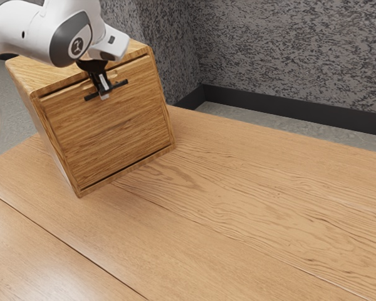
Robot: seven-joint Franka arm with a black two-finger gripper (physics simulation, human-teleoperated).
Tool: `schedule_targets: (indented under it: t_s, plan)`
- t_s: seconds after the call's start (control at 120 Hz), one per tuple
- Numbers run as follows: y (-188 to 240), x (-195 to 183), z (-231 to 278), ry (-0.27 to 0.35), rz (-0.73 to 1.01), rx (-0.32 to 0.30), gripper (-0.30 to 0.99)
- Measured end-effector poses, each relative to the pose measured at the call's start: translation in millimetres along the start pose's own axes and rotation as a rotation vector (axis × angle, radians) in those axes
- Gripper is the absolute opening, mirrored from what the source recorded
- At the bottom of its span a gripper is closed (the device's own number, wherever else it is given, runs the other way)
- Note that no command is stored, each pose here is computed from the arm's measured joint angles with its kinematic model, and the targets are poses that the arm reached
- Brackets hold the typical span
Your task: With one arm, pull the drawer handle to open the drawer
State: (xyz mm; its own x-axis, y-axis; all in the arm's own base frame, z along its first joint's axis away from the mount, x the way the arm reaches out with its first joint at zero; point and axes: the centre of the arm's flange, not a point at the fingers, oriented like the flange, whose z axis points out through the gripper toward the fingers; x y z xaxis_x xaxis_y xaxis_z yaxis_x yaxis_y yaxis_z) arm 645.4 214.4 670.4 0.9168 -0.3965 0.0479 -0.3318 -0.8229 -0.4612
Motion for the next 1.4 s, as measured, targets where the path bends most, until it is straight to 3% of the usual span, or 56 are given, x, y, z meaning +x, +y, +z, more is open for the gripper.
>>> schedule_targets:
  t_s: [0.667,1.4]
  plan:
    - [7,1,-4,-0.007,0.008,-0.014,-0.06]
    - [54,6,-38,0.011,0.075,-0.067,-0.05]
